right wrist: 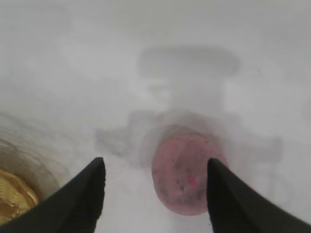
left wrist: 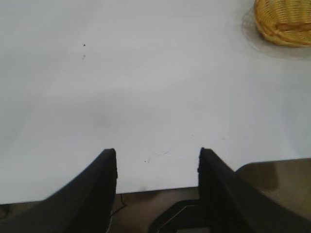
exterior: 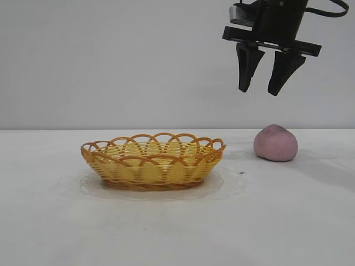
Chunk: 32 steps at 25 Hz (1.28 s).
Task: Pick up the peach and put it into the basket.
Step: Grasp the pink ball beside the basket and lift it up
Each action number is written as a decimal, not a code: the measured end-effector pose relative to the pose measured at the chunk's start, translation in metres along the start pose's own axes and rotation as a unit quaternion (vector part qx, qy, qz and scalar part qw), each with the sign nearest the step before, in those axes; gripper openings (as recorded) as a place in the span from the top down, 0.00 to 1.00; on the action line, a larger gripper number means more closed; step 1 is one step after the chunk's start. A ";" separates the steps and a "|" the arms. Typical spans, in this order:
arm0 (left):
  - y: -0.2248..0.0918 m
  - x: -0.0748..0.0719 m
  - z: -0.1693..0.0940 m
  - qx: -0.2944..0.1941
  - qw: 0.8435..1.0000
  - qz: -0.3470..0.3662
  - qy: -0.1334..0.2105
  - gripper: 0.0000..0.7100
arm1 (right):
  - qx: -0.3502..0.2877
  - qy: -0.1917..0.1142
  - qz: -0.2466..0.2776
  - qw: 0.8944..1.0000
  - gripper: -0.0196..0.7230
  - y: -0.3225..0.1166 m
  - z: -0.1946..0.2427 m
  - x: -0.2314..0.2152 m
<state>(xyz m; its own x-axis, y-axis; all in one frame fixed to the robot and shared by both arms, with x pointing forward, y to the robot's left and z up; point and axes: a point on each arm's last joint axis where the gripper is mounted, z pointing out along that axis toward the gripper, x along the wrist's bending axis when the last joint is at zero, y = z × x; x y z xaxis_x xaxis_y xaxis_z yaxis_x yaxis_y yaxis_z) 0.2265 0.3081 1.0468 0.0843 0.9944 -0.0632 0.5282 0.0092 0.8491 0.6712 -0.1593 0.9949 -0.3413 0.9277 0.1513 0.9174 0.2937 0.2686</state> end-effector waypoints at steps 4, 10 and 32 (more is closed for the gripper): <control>-0.001 0.001 0.005 -0.006 1.000 0.016 0.008 0.48 | 0.007 -0.002 -0.001 1.000 0.40 -0.001 0.001 0.000; -0.001 0.001 0.005 -0.008 1.000 0.017 0.007 0.48 | 0.025 -0.015 -0.009 1.000 0.40 -0.005 0.001 -0.003; -0.002 -0.001 0.004 -0.017 0.991 -0.050 0.122 0.48 | 0.027 0.023 -0.094 0.995 0.97 -0.010 -0.019 0.052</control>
<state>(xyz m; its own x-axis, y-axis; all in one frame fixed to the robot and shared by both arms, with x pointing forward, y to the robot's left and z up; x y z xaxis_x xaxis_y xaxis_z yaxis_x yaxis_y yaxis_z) 0.2292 0.3064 1.0433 -0.1760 0.9841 -0.0232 0.4950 0.1089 0.8620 0.6398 -0.1181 1.0180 -0.5165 0.8436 0.1465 0.8451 0.4748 0.2456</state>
